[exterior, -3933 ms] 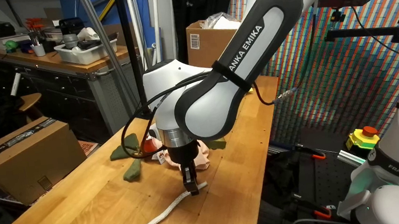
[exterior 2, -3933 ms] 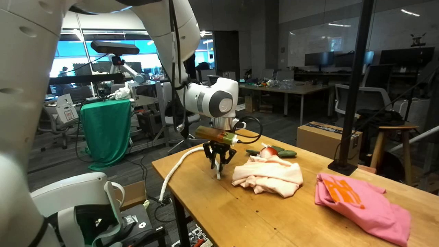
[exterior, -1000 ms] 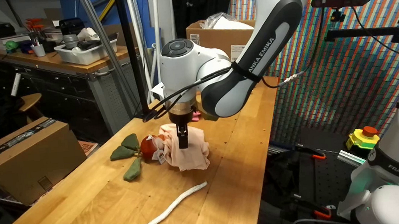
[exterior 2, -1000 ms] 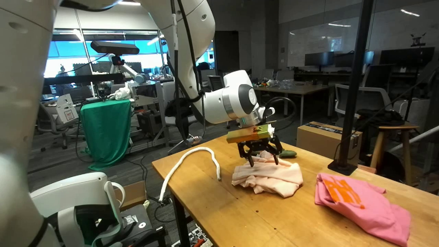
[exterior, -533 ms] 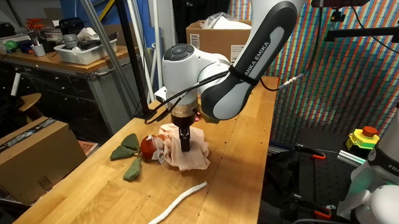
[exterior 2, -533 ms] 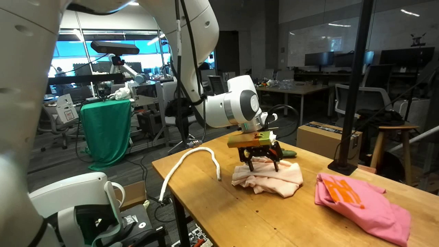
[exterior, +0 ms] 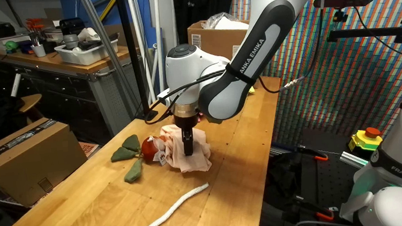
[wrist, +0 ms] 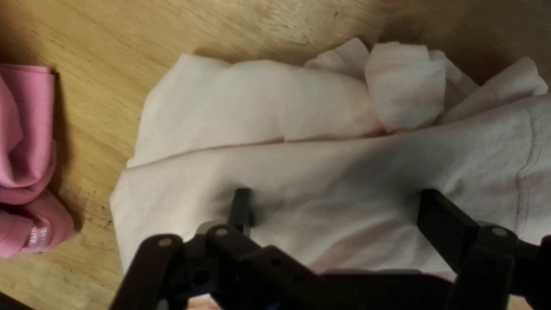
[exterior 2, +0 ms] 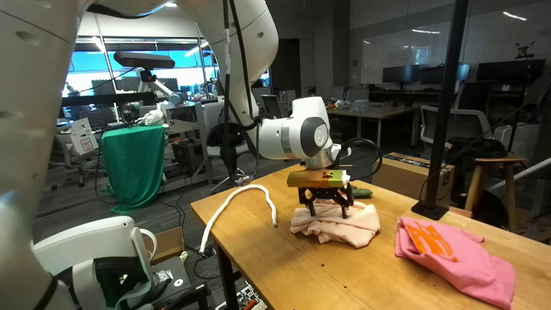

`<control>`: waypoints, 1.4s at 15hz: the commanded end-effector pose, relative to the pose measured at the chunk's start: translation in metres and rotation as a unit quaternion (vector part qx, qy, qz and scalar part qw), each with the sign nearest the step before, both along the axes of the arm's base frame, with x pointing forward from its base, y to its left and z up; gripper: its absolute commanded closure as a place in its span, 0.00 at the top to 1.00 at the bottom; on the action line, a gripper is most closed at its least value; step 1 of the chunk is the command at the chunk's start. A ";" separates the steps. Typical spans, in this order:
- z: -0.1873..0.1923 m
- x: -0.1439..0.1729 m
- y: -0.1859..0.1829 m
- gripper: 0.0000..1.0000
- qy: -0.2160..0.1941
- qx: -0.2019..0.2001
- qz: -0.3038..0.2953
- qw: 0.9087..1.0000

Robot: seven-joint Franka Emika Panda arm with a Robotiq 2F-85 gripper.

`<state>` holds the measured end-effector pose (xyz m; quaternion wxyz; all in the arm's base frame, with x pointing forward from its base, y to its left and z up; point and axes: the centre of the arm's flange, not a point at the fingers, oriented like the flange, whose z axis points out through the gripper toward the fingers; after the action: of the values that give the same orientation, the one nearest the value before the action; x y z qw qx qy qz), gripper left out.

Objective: Separate the things on the heap

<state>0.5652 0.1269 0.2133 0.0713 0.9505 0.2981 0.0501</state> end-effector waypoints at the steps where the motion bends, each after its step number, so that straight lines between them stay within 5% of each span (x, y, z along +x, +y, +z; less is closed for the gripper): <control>1: 0.000 0.003 -0.008 1.00 0.012 0.033 0.011 0.999; 8: -0.006 0.006 -0.022 1.00 0.035 0.059 0.011 0.998; 21: -0.027 -0.001 -0.025 1.00 0.053 0.039 0.009 0.998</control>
<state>0.5645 0.1044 0.1947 0.0136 0.9517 0.3058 0.0236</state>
